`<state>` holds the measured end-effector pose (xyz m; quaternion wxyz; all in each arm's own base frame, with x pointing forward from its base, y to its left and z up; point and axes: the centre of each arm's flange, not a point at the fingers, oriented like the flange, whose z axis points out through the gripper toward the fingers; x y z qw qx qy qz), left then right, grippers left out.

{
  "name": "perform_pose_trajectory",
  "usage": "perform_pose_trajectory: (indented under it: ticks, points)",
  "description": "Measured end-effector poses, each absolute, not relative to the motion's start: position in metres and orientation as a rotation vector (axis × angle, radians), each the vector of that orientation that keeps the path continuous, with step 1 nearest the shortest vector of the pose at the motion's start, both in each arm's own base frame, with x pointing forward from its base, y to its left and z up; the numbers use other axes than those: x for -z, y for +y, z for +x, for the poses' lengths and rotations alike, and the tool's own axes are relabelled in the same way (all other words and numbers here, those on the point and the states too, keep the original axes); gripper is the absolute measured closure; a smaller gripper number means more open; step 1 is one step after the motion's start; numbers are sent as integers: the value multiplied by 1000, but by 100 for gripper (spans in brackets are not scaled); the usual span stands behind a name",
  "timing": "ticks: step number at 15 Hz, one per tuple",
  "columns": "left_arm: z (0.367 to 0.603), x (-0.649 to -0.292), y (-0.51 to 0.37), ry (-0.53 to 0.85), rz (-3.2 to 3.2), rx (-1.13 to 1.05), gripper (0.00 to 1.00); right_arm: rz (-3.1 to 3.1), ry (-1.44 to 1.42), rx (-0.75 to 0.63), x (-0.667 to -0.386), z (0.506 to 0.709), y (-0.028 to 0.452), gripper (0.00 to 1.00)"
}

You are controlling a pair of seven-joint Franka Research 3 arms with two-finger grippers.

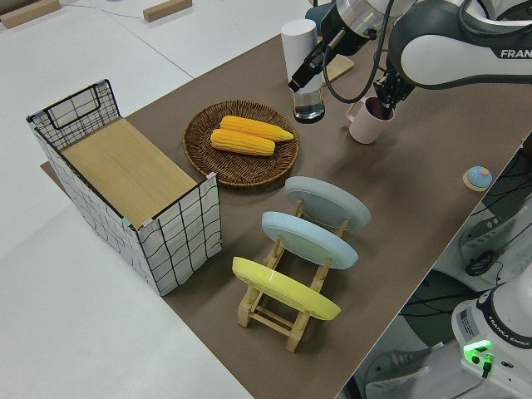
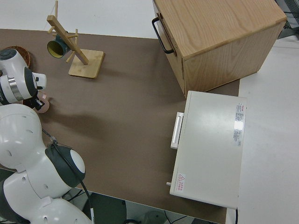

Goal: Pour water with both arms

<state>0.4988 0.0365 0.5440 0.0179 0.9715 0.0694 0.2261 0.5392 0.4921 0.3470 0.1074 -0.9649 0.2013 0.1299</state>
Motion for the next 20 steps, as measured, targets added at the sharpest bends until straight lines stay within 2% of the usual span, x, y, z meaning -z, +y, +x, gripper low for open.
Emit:
perform_pose_trajectory:
  ticks: [5,8,9,14,20]
  points:
    - [482,-527,15,212,3017,-708,37,-2818,602,-342,-346,545,493,39]
    - [474,-522,4,193,3016,-698,37,-2822,601,-349,-352,547,491,10]
    - [471,-520,1,185,3016,-693,37,-2824,601,-350,-358,548,489,3]
    - [459,-510,-18,136,3018,-666,37,-2799,621,-290,-438,559,456,1]
    - [440,-504,-62,84,2989,-641,37,-2857,588,-286,-523,576,356,1]
